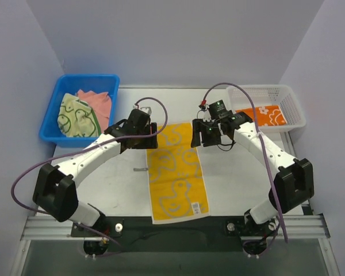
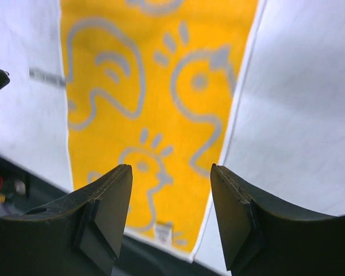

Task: Fold and stack the towels
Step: Flatten out the crumpled towel, then fold the towel

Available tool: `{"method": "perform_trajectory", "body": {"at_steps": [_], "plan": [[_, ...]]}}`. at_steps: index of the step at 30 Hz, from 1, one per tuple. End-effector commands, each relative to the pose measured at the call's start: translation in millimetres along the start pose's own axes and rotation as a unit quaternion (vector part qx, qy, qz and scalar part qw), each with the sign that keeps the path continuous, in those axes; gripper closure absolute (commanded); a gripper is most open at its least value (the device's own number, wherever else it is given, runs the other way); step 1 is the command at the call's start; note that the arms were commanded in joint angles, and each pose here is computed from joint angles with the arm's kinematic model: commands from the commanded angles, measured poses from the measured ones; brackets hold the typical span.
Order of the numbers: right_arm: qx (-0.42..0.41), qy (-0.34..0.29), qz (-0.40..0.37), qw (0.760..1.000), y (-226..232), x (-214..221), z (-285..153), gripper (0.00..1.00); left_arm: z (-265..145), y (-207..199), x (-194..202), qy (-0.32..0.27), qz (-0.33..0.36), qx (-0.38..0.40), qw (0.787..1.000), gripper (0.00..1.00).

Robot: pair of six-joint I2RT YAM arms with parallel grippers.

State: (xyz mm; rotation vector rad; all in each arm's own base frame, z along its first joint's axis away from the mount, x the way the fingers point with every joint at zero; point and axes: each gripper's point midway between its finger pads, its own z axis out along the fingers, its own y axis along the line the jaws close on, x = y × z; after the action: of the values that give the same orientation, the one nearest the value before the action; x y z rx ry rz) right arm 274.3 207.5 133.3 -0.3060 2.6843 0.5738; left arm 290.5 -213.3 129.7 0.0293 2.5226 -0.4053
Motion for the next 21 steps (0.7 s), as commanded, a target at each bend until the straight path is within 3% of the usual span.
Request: {"method": "perform_trajectory", "body": {"at_steps": [1, 8, 15, 21], "plan": [[0.055, -0.014, -0.05, 0.997, -22, -36, 4, 0.43, 19, 25, -59, -0.038, 0.071, -0.07, 0.994, 0.32], [0.099, -0.035, -0.08, 0.991, -56, -103, 47, 0.43, 79, 50, -123, -0.038, 0.083, -0.114, 0.989, 0.35], [0.113, -0.045, -0.096, 0.988, -75, -137, 83, 0.43, 129, 69, -140, -0.014, 0.081, -0.121, 0.989, 0.39], [0.116, -0.041, -0.098, 0.988, -82, -143, 107, 0.43, 160, 78, -123, 0.019, 0.095, -0.126, 0.987, 0.39]]}}
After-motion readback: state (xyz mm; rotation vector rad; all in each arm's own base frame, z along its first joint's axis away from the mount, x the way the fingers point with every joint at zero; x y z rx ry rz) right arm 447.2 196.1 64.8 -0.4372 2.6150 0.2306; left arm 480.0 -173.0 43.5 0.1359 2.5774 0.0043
